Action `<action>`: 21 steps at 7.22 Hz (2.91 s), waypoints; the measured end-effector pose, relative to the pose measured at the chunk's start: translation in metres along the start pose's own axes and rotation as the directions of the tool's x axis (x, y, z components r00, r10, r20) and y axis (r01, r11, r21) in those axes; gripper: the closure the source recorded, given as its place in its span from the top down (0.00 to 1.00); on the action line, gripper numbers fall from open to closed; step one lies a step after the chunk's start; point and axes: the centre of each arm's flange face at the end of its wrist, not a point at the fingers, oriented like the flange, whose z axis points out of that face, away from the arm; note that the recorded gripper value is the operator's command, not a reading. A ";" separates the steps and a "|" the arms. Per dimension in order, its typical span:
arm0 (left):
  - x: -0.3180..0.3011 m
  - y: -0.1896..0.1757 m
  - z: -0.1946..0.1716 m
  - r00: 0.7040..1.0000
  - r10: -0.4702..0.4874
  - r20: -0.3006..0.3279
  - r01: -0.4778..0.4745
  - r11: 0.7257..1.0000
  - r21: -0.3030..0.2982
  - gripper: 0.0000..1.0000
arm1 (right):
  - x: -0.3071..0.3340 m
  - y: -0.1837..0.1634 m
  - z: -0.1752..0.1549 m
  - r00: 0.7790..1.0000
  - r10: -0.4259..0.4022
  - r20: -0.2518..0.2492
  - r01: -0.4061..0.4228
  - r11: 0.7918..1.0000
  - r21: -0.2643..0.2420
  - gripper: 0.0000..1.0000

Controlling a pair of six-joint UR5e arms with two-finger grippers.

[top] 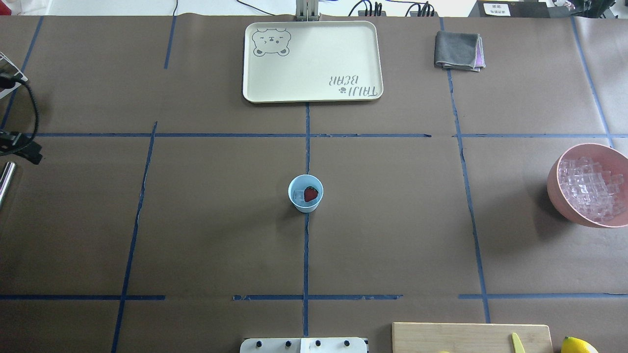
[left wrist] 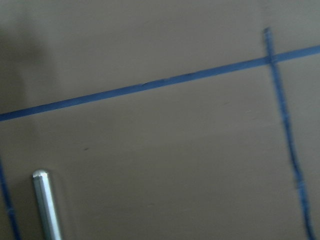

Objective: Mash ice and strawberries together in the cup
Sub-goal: 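Withdraw the left gripper from the cup toward the metal pestle, then lower the left gripper and grasp the metal pestle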

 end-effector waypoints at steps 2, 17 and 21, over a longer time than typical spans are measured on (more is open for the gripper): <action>-0.060 0.037 0.040 1.000 -0.013 -0.006 0.013 0.999 0.039 1.00 | -0.002 -0.001 -0.002 1.000 -0.002 -0.001 0.002 1.000 0.004 0.99; -0.118 0.043 0.168 0.968 -0.227 -0.105 0.238 0.964 0.115 0.44 | -0.003 -0.002 -0.003 1.000 -0.010 -0.004 0.010 1.000 0.009 0.99; -0.117 0.045 0.166 0.969 -0.223 -0.112 0.235 0.966 0.112 0.00 | -0.004 -0.003 -0.004 1.000 -0.012 -0.004 0.012 1.000 0.010 1.00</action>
